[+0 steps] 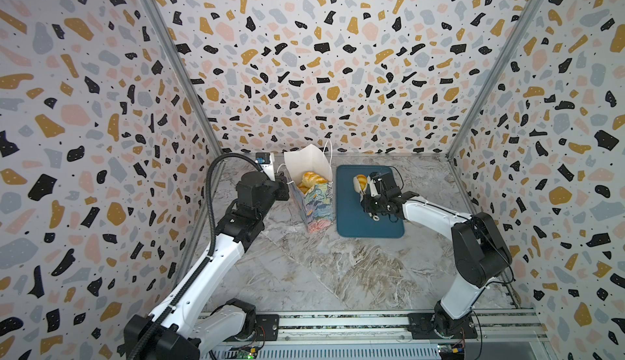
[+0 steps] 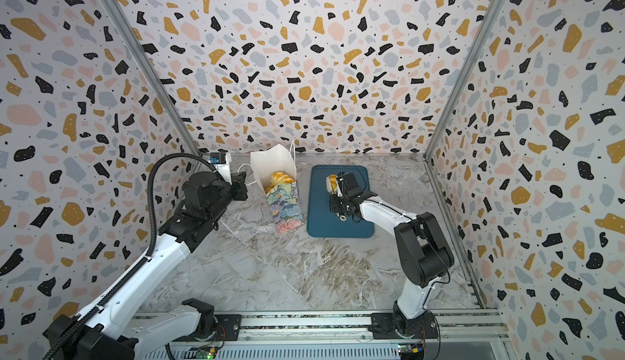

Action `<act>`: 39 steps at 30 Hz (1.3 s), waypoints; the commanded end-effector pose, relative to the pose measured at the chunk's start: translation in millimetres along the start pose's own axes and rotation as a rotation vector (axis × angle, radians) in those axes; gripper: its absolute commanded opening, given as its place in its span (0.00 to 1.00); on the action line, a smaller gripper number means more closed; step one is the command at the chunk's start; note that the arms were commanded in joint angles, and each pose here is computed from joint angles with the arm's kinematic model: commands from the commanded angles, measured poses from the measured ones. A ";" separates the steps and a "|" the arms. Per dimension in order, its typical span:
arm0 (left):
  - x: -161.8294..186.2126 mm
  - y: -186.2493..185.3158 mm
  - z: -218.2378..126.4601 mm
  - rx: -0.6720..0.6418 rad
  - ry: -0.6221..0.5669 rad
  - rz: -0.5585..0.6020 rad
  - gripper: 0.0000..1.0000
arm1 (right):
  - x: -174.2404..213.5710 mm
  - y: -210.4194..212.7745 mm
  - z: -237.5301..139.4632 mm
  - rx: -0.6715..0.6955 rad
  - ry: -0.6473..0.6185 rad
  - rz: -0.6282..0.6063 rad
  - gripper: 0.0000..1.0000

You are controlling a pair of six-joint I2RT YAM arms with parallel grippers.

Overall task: Place the fake bread into the paper bag
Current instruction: 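Lift the striped round bun in the tongs up off the tray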

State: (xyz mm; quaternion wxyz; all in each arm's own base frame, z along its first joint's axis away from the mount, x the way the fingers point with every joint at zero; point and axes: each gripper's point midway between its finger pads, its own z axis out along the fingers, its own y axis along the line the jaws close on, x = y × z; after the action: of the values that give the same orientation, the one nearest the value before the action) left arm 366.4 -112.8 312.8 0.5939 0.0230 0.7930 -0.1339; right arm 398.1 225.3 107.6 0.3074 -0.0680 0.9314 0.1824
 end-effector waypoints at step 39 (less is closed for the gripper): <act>-8.9 -8.1 -6.9 0.045 -0.047 0.009 0.00 | -34.0 57.0 -144.3 -0.262 -0.345 0.003 0.18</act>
State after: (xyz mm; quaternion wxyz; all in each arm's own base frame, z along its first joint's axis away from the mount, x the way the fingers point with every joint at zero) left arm 363.9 -115.7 312.6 0.5928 0.0292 0.7922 -0.1421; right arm 331.9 218.3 210.0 0.4028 -0.0753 0.8688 0.2778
